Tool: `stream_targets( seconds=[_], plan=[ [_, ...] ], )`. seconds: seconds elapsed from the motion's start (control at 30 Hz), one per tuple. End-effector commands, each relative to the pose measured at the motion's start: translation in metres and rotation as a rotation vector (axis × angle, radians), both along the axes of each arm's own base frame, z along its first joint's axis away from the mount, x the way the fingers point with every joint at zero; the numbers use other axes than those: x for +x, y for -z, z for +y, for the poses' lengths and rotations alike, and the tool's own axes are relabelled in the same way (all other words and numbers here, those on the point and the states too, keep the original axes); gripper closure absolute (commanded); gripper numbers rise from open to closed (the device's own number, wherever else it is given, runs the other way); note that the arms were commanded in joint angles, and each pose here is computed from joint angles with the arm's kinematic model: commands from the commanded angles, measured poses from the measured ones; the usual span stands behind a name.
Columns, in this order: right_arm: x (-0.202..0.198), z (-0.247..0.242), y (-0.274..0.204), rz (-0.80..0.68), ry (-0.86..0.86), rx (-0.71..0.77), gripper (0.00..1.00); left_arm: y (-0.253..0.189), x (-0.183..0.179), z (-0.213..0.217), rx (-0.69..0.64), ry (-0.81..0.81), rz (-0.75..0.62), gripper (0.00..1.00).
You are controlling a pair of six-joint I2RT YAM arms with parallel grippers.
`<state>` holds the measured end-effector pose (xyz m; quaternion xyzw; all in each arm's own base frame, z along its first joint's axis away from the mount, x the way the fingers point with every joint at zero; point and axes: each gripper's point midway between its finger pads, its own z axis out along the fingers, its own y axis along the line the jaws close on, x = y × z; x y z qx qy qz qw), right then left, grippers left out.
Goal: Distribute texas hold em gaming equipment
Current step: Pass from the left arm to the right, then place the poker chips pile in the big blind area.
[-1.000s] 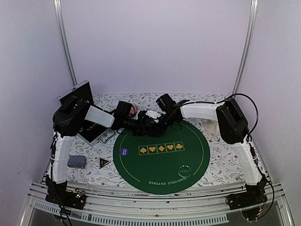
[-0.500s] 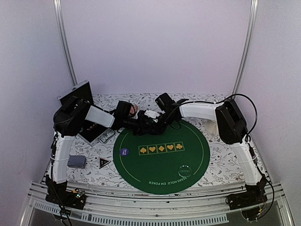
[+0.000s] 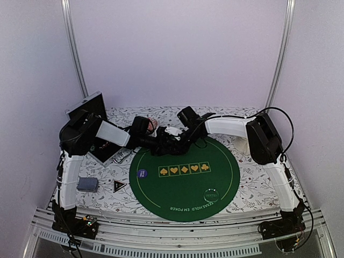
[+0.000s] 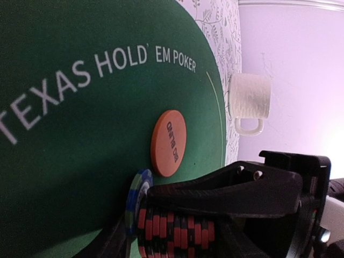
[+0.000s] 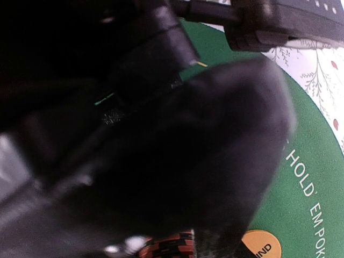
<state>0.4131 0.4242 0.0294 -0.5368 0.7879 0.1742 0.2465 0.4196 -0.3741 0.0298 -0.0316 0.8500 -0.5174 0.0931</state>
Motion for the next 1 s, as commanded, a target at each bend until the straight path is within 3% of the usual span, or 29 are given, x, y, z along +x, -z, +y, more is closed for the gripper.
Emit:
stream_targets(
  seconds=[0.0,0.67,0.97],
  plan=[
    [0.000,-0.008,-0.006,0.034,0.029,-0.013,0.98,0.020,-0.012,0.020,0.094,-0.022,0.051,0.47],
    [-0.007,-0.018,-0.022,0.050,0.056,-0.037,0.98,0.011,-0.009,0.056,0.117,-0.081,0.032,0.43],
    [-0.010,-0.021,-0.075,-0.002,0.065,0.015,0.98,0.001,-0.001,0.073,0.137,-0.111,-0.002,0.43]
  ],
)
